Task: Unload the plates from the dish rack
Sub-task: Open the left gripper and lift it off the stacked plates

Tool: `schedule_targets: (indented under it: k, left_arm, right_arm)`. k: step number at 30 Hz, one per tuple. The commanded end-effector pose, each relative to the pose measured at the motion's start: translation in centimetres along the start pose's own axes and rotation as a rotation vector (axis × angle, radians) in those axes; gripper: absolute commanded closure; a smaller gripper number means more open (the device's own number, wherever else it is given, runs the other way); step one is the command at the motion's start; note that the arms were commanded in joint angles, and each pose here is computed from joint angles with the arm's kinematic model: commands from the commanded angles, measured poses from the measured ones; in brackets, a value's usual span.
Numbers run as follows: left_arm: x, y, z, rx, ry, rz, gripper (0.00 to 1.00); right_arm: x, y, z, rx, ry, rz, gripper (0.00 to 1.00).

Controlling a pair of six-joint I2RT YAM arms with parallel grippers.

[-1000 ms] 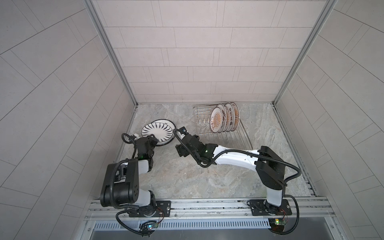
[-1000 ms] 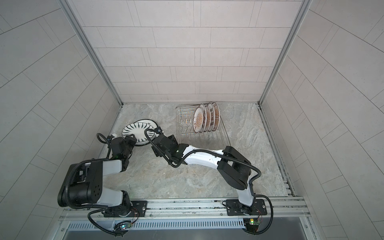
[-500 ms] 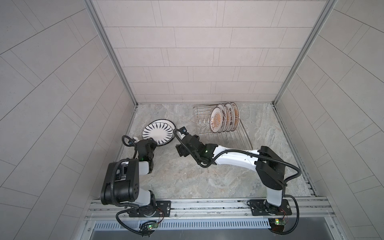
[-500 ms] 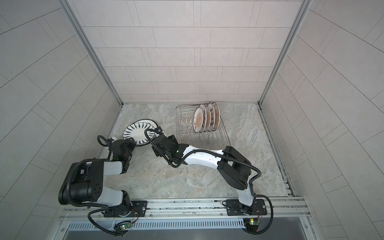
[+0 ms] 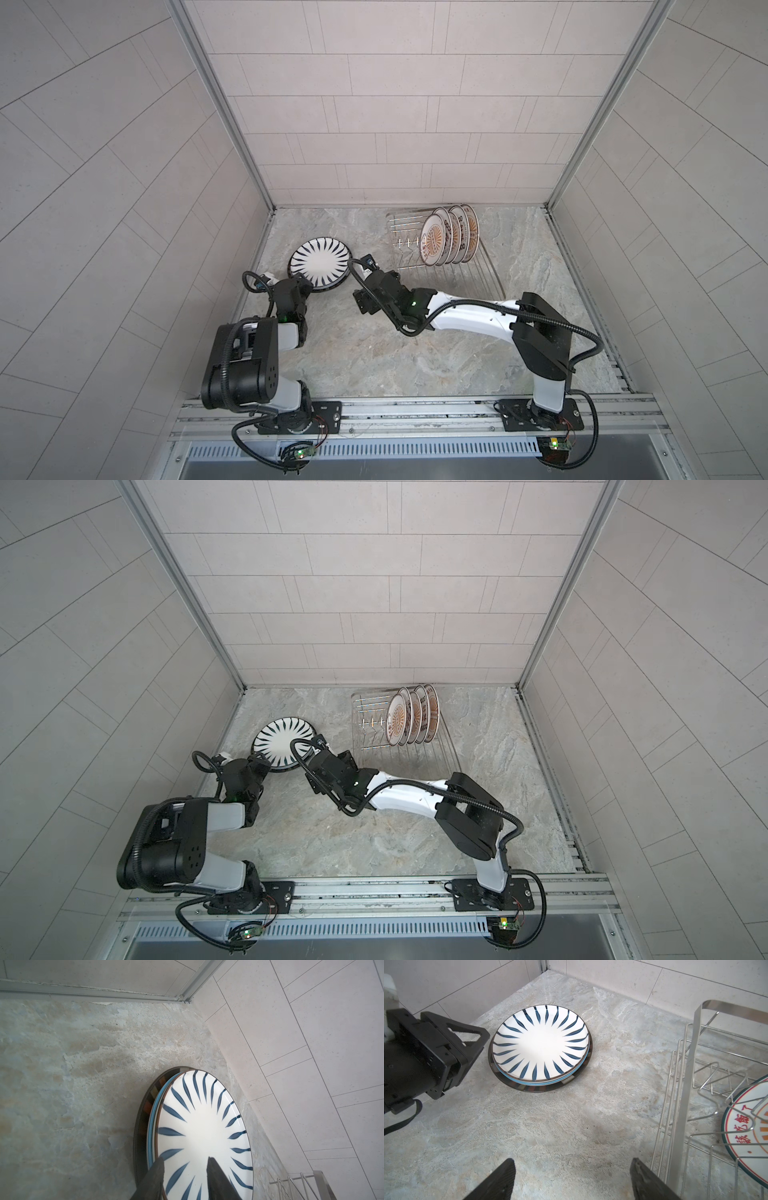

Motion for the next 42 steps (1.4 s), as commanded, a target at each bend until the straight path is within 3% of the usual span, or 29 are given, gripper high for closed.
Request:
schedule_targets:
  k: [1,6,11,15,17,19,21,28,33,42]
  left_arm:
    - [0.5,0.3,0.4,0.002,-0.003,-0.032,0.6]
    - [1.7,0.9,0.0,0.013,-0.025,-0.054,0.57]
    - [3.5,1.2,-1.5,0.007,-0.089,-0.038,0.45]
    - [4.5,0.7,-3.3,-0.025,-0.147,0.037,0.3]
    - [5.3,0.4,-4.0,-0.032,-0.186,0.057,0.08]
    - [6.1,0.4,-5.1,-0.033,-0.237,0.064,0.01]
    - [7.0,0.0,-6.2,-0.038,-0.283,0.084,0.0]
    - [10.8,-2.4,-9.6,-0.077,-0.46,0.159,0.0]
    - [16.1,-4.9,-13.6,-0.128,-0.779,0.219,0.0]
    - [20.1,-9.3,-16.7,-0.301,-0.843,0.253,0.0]
  right_arm:
    - [1.5,1.4,-0.3,-0.023,0.003,-0.043,0.12]
    - [2.5,1.6,0.2,-0.012,0.045,-0.08,0.12]
    - [4.9,2.1,0.9,0.02,0.096,-0.138,0.11]
    - [7.1,2.4,1.1,0.02,0.127,-0.176,0.1]
    - [8.4,2.4,0.9,0.011,0.129,-0.204,0.07]
    - [9.5,2.4,0.2,-0.004,0.11,-0.23,0.05]
    - [10.7,2.3,-1.0,-0.042,0.066,-0.268,0.01]
    - [14.2,0.8,-5.6,-0.11,-0.068,-0.35,0.0]
    - [16.2,-0.6,-9.0,-0.156,-0.172,-0.39,0.02]
    - [19.1,-5.0,-17.5,-0.427,-0.267,-0.49,0.01]
Point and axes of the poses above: each gripper's point midway between its finger pads, its own x axis back along the fingers, its own z axis along the line the jaws close on, y = z × x, the point moved 2 cm from there along x, back along the fingers, and after that the axes turned 4 degrees about x, right-handed, at the moved point
